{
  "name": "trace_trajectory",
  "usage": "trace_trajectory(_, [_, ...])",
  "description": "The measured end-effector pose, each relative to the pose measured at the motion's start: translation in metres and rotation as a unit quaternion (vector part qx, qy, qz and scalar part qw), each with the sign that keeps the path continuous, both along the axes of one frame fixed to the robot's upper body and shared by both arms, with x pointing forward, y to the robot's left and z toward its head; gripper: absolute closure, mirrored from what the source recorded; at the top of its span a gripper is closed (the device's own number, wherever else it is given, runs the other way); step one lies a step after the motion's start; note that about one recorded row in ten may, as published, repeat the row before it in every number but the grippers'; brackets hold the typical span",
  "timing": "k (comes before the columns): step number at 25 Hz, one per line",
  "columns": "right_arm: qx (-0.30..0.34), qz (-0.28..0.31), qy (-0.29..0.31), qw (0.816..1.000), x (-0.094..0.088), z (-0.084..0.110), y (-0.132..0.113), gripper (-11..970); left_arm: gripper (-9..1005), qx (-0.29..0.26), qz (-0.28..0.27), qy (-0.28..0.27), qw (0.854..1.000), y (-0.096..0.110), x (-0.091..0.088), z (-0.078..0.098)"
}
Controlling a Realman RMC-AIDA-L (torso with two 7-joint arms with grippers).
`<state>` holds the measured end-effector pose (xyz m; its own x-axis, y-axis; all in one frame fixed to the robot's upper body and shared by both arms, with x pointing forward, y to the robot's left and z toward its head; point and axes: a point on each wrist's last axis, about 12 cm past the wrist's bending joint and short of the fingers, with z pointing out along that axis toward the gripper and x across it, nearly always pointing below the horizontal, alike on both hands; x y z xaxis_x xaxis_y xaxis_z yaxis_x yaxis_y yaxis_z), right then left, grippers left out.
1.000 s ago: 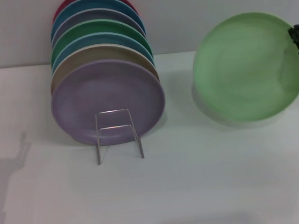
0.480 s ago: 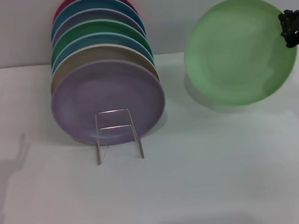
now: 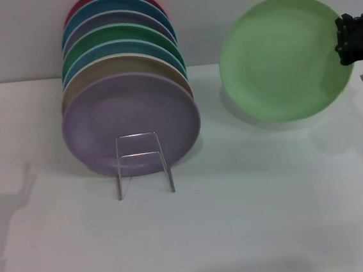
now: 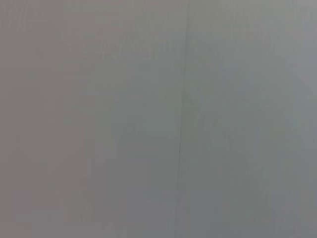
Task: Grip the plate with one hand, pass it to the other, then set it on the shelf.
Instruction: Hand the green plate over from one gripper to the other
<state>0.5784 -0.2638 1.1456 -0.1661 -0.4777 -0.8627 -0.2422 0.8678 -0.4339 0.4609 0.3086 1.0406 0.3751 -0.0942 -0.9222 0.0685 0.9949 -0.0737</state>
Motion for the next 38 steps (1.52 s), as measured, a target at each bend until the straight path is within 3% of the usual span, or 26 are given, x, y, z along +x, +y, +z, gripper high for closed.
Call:
trace_trajectory(20, [0.076, -0.052, -0.128, 0.987, -0.025, -0.047, 0.0, 943, 138, 0.008, 0.002, 0.007, 1.0, 0.001, 0.001, -0.002])
trace_trajectory(38, [0.18, -0.052, -0.183, 0.965, -0.038, -0.081, -0.006, 942, 138, 0.006, -0.001, 0.009, 1.0, 0.0, 0.002, -0.002])
